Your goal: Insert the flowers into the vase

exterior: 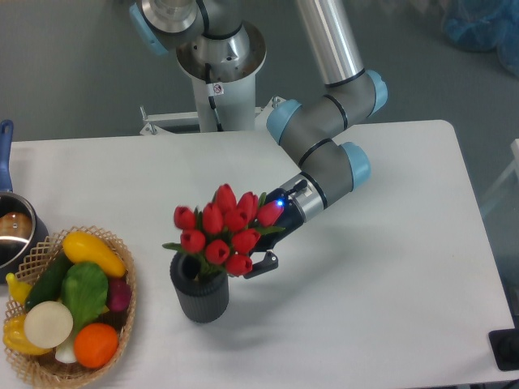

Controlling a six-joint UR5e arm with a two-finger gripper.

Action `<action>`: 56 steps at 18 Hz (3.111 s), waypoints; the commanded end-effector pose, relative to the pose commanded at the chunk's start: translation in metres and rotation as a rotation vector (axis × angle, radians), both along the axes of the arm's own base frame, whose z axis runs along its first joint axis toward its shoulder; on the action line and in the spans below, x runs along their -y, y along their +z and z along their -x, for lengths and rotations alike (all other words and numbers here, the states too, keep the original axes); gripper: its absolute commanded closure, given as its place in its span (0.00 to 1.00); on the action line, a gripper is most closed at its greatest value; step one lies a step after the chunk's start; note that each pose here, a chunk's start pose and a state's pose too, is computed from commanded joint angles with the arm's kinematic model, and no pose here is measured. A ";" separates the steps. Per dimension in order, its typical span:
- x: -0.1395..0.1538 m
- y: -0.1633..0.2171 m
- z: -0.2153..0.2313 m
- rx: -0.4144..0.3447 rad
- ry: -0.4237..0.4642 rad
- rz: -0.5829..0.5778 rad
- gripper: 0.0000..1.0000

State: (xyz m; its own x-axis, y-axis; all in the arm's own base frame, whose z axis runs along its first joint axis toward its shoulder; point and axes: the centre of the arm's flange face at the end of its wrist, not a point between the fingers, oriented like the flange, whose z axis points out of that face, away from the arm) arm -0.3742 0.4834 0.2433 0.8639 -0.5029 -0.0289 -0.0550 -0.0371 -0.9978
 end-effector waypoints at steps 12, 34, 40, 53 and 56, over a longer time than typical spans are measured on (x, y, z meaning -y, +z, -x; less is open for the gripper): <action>0.006 0.015 -0.008 -0.015 0.003 -0.008 0.01; 0.180 0.128 0.110 -0.340 0.429 0.394 0.00; 0.254 0.170 0.171 -0.464 0.609 0.536 0.00; 0.420 0.199 0.207 -0.583 0.906 1.042 0.00; 0.458 0.211 0.203 -0.682 0.895 1.178 0.00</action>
